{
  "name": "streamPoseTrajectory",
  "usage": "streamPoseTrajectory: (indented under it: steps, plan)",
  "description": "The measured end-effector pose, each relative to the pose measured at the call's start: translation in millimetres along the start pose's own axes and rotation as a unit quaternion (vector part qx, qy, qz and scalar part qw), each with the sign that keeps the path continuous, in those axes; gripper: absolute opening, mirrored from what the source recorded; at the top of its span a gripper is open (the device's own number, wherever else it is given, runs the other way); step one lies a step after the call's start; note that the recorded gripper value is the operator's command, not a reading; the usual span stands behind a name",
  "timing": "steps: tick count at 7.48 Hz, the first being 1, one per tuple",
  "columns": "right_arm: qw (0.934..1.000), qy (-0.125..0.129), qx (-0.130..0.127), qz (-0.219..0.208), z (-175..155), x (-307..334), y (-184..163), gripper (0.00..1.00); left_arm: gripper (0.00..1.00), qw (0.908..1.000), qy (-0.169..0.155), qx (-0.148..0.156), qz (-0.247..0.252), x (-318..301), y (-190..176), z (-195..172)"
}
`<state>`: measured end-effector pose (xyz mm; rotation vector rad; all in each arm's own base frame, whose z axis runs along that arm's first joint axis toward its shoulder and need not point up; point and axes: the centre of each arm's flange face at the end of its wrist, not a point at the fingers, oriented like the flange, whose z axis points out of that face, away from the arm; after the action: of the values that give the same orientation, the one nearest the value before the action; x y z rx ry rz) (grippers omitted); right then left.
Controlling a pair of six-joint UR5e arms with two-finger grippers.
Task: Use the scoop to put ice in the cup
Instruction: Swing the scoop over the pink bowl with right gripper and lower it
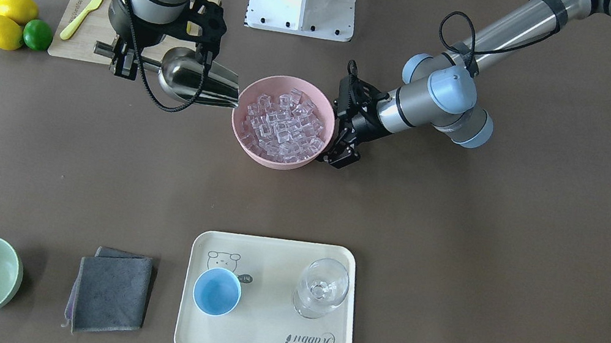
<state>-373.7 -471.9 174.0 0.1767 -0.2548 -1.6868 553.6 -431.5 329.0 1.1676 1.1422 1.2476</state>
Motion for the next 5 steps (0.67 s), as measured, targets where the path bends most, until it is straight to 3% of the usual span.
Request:
streamPoseTrajectory:
  steps: [5]
  plan:
    - [0.9966,-0.028,-0.077,-0.014,1.3,18.4,-60.9,0.00,0.98,1.0000,0.004,-0.001,0.000,3.2,-2.1,3.5]
